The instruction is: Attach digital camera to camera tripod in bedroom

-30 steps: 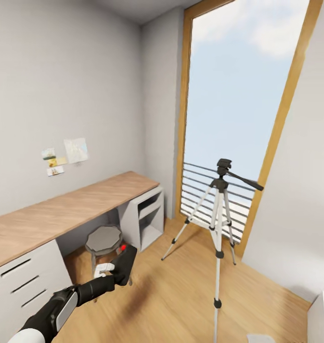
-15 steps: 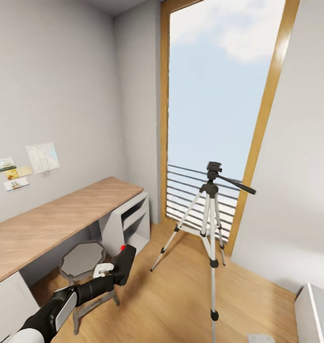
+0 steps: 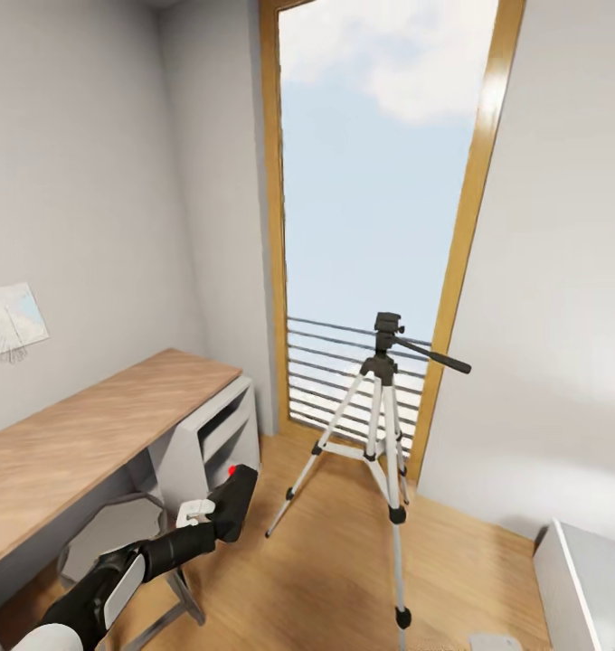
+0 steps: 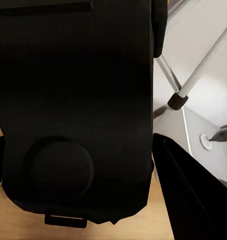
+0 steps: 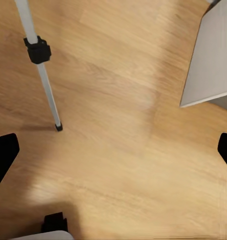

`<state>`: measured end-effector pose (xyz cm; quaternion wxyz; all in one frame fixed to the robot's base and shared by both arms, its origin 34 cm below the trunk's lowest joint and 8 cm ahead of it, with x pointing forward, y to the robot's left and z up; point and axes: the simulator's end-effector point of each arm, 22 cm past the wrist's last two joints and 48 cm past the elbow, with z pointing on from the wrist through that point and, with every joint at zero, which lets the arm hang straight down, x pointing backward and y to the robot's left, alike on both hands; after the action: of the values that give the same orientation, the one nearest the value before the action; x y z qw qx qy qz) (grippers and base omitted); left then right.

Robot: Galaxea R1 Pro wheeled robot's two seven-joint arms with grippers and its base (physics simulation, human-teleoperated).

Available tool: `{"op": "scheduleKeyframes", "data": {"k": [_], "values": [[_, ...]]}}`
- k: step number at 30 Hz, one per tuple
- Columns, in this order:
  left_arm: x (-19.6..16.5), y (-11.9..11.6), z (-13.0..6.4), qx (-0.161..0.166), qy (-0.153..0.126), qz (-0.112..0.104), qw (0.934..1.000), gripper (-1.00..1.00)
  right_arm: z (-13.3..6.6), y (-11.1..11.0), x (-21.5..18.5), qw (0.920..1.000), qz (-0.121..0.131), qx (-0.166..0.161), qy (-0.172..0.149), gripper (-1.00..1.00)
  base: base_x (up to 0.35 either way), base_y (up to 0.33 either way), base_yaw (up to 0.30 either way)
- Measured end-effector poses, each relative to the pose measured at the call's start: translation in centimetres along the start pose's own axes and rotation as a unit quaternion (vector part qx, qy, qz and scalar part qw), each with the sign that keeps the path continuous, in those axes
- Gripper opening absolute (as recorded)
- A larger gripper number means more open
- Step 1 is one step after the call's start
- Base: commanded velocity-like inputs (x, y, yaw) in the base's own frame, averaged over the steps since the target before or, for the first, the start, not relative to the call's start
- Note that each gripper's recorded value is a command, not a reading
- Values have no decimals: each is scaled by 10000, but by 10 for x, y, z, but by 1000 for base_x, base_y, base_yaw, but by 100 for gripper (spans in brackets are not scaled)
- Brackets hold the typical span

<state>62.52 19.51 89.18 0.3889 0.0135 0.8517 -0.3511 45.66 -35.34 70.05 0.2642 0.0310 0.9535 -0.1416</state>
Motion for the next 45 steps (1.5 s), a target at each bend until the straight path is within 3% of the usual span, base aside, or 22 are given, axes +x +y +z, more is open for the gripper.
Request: {"op": "scheduleKeyframes", "data": {"k": [11, 45], "values": [[0, 0, 0, -1, -3, 5, 10000, -100, 0, 1, 0, 10000, -3, -32, -1, 100, 13, 10, -143], [0, -1, 1, 3, 1, 10, 10000, -100, 1, -2, 4, 9999, -43, -5, 103, 100, 0, 0, -4]]}}
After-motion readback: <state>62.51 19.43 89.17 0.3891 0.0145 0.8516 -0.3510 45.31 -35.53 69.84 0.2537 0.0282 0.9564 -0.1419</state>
